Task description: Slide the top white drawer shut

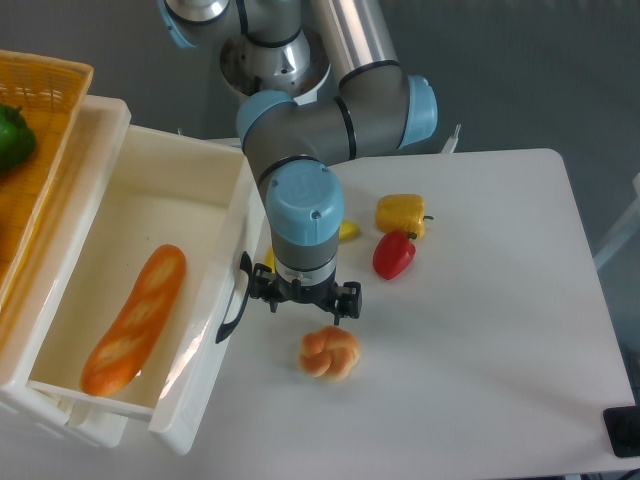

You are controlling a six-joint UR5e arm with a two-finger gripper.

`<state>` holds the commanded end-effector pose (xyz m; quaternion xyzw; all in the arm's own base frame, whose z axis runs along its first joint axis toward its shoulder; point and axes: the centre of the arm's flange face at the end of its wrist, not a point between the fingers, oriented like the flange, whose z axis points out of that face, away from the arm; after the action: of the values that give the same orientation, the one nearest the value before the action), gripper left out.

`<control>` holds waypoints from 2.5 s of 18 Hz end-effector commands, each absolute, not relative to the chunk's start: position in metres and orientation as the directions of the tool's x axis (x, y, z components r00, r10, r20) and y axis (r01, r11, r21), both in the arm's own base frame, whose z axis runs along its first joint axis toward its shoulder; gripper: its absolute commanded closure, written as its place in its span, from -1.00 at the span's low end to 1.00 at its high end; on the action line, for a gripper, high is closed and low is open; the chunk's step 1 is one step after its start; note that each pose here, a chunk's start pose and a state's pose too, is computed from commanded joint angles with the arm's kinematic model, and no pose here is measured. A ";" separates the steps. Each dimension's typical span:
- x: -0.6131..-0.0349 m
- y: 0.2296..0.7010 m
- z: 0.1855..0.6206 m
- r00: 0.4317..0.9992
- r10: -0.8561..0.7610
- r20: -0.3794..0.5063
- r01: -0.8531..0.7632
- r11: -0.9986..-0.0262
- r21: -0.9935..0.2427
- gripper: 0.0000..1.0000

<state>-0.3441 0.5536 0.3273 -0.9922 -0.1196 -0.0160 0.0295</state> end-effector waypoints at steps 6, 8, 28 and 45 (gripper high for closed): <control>-0.345 0.551 0.328 0.971 0.234 0.050 0.236 -0.971 -0.035 -1.00; -0.344 0.548 0.328 0.970 0.235 0.058 0.236 -0.971 -0.022 -1.00; -0.321 0.553 0.341 0.970 0.212 0.117 0.218 -0.975 -0.047 -1.00; -0.380 0.547 0.310 0.957 0.248 0.154 0.257 -0.965 -0.044 -1.00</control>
<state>-0.3798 0.5473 0.3099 -0.9886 -0.1276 -0.0737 0.0316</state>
